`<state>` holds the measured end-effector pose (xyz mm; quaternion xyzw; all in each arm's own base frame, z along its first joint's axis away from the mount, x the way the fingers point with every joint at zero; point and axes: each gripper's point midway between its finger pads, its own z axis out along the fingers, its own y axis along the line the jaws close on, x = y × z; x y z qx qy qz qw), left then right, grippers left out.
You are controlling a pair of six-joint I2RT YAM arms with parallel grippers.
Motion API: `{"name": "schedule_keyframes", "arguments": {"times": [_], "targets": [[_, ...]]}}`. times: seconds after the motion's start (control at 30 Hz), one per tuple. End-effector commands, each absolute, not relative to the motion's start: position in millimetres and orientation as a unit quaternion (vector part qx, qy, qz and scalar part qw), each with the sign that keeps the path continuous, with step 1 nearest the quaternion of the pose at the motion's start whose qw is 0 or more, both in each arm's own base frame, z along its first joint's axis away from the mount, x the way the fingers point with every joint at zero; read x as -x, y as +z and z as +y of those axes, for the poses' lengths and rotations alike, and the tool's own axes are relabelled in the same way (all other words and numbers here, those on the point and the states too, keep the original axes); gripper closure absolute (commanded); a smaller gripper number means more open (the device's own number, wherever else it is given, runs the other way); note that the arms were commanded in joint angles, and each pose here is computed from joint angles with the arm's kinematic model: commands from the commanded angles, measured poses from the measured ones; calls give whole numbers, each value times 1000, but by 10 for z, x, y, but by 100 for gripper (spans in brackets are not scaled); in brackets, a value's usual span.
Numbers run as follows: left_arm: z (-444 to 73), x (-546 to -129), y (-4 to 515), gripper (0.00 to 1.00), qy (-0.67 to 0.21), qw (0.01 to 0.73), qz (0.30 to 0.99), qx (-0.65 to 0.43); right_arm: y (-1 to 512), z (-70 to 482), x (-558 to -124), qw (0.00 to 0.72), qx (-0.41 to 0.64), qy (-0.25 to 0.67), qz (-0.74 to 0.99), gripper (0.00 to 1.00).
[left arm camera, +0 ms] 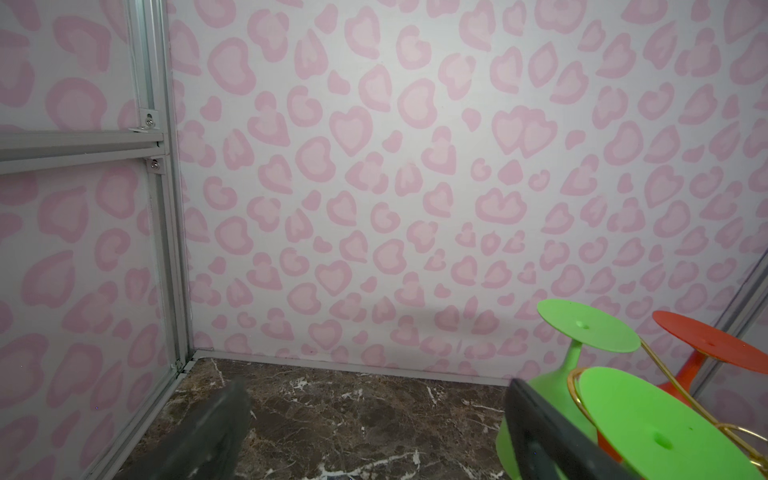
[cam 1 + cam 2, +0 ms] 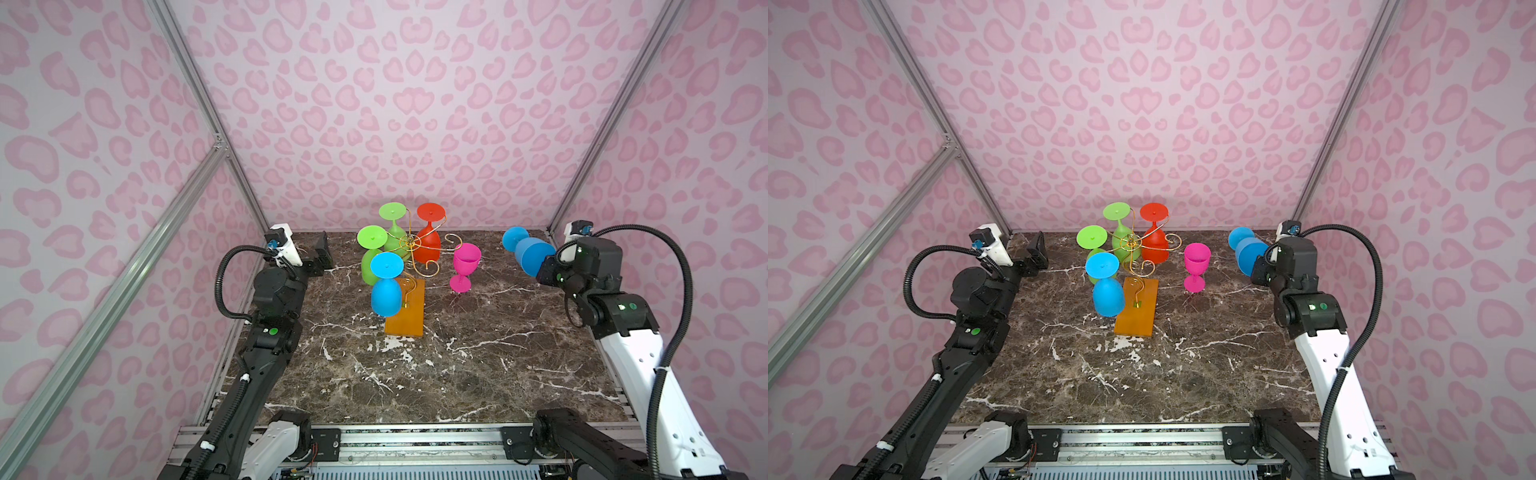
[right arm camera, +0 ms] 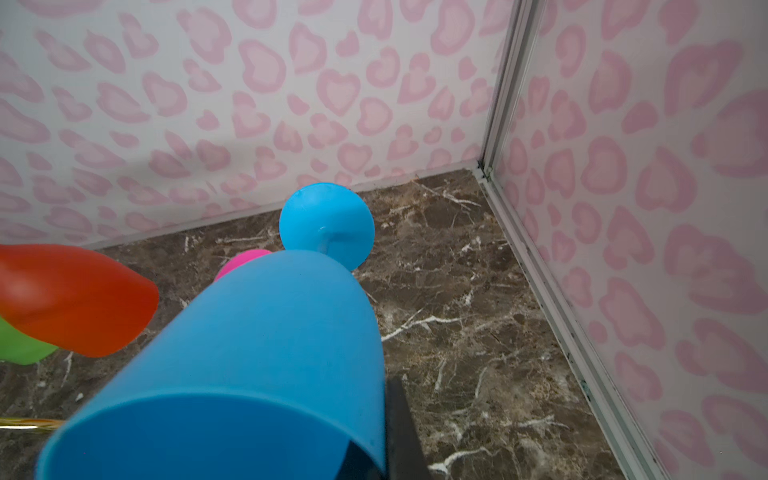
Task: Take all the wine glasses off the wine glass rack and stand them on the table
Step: 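Lower the cyan glass upright onto the table beside the magenta glass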
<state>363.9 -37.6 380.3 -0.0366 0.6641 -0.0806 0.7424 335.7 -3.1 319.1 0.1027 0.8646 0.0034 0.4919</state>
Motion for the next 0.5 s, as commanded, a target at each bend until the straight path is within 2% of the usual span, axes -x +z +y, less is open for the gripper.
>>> {"name": "schedule_keyframes", "arguments": {"times": [0.0,0.47], "targets": [[-364,-3599,3836,3,-69,752,655,25,3005,-81,-3491,468,-99,-19,878,100],[-243,-3513,3805,3,-55,754,653,46,2209,-72,-4199,352,-78,-39,932,100]]}}
